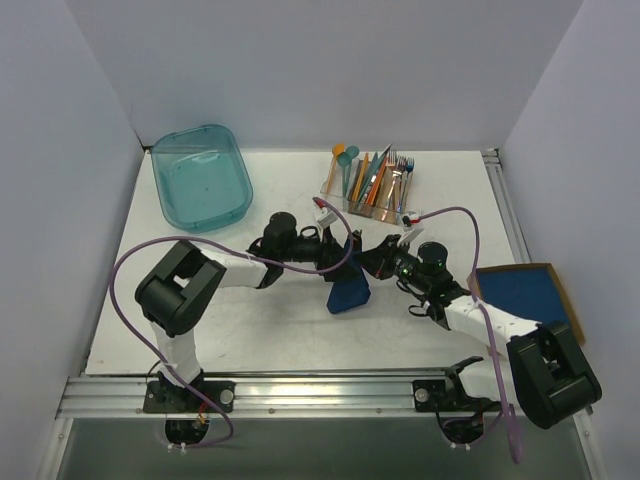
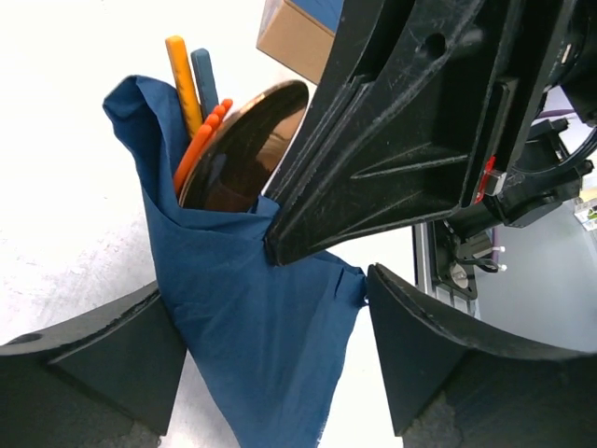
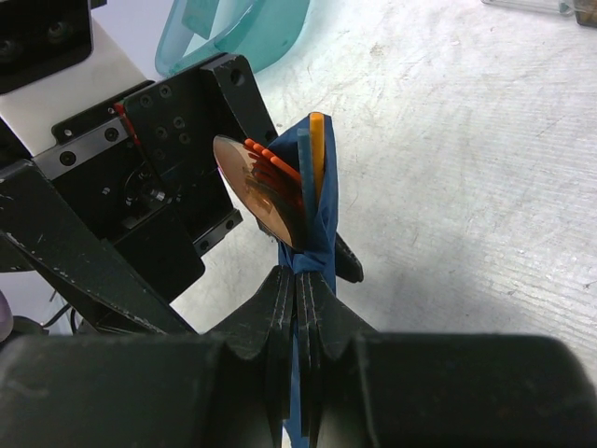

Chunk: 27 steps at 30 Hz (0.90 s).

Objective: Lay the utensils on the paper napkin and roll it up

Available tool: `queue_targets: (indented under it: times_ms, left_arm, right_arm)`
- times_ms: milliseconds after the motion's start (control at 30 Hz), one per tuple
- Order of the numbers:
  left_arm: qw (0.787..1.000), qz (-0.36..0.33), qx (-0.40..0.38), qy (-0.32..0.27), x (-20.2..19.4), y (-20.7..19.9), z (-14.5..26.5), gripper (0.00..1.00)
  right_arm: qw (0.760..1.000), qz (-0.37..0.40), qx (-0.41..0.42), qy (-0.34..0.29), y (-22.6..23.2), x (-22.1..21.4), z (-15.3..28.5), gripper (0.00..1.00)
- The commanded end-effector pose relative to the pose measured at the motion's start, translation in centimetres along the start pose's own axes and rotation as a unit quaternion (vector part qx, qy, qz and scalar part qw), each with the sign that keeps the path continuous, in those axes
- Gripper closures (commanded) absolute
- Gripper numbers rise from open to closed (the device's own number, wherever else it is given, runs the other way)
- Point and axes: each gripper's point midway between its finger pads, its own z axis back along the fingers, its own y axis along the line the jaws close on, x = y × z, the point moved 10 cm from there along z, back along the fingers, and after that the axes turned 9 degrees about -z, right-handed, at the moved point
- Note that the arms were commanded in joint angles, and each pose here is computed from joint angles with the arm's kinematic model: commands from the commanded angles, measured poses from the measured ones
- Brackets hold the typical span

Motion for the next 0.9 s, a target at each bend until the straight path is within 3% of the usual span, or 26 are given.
queue_targets:
  times_ms: [0,100,300,467,600,833,867]
  left_arm:
    - [0.999,-0.014,-0.029,-0.020,0.39,-0.40,-0.11,0.20]
    - [0.999,-0.012,-0.028,-0.019,0.36,-0.42,-0.01,0.22]
    - [0.999,-0.007,-0.031,-0.019,0.39,-0.42,-0.01,0.37]
    - [0.999,-0.002,-0.035,-0.017,0.33,-0.27,-0.11,0.40]
    - [0.999,-0.001,-0.041,-0.015,0.47,-0.10,-0.36,0.52]
    - [0.999,0.006,-0.045,-0.009,0.65,0.26,-0.77,0.81]
    - [0.999,0.007,-0.046,-0.008,0.66,0.37,-0.88,0.91]
  right_arm:
    - [0.999,0.018,0.041,-0.024,1.39,1.22,-0.37,1.00]
    - [0.999,0.016,0.037,-0.030,1.29,1.40,-0.23,1.00]
    - [0.999,0.015,0.035,-0.030,1.24,1.50,-0.30,1.00]
    - [0.999,0.014,0.037,-0.032,1.30,1.62,-0.34,1.00]
    - [0.999,0.014,0.040,-0.032,1.41,1.66,-0.28,1.00]
    - [0.999,0.014,0.041,-0.032,1.58,1.62,-0.12,1.00]
    - [0.999,0.014,0.041,-0.032,1.64,1.60,-0.09,1.00]
